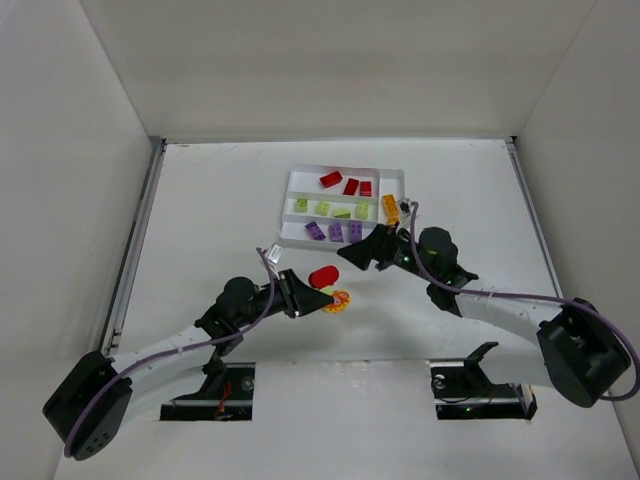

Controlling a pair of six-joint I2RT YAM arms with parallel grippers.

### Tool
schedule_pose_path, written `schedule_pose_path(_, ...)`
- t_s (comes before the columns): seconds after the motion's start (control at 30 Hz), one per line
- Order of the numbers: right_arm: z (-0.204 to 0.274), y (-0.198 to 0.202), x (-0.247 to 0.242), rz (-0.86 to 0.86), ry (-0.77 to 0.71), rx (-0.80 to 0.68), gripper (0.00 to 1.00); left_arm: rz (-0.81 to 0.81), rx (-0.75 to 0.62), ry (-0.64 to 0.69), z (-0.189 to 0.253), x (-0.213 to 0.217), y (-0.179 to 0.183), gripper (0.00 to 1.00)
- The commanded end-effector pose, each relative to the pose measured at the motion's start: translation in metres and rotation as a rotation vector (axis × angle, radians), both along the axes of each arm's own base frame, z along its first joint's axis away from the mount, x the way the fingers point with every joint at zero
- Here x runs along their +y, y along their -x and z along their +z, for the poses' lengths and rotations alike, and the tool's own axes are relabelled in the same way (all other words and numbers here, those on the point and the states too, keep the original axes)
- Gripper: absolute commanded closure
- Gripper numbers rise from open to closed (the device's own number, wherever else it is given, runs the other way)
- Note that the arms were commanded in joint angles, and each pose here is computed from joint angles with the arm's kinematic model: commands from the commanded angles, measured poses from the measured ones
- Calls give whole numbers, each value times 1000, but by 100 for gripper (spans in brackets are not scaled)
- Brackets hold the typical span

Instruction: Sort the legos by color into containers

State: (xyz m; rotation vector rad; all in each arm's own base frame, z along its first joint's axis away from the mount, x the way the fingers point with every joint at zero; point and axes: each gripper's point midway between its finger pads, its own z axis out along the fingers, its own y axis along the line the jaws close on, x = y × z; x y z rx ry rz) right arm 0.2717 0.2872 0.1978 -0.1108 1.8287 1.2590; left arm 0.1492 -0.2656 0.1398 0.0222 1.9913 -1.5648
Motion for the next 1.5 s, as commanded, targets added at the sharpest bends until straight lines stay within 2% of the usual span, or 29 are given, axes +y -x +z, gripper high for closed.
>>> schedule_pose_path(0.0,40,31,13,159,-144,-106,0,-42,-190,134,65,-14,1,82)
schedule_pose_path(0.27,43,64,17,260,-210,-118,0,-66,-208,149,76,-19,6,82)
schedule_pose_path(0.5,37,71,33,326,-253,-75,1,-80,-215,150,78,-23,10,82)
schedule_pose_path(0.6,38,73,38,350,-272,-64,9,-82,-219,154,79,-23,11,82)
schedule_pose_path(0.8,38,74,42,362,-296,-58,39,-77,-217,151,77,-21,10,82)
schedule_pose_path(1.03,38,73,43,360,-302,-50,59,-69,-219,151,76,-20,8,82)
schedule_pose_path(1.23,69,59,41,321,-398,-90,64,-111,-205,143,70,-28,17,82)
schedule_pose_path(1.47,91,12,39,250,-442,-117,64,-124,-201,135,65,-29,21,82)
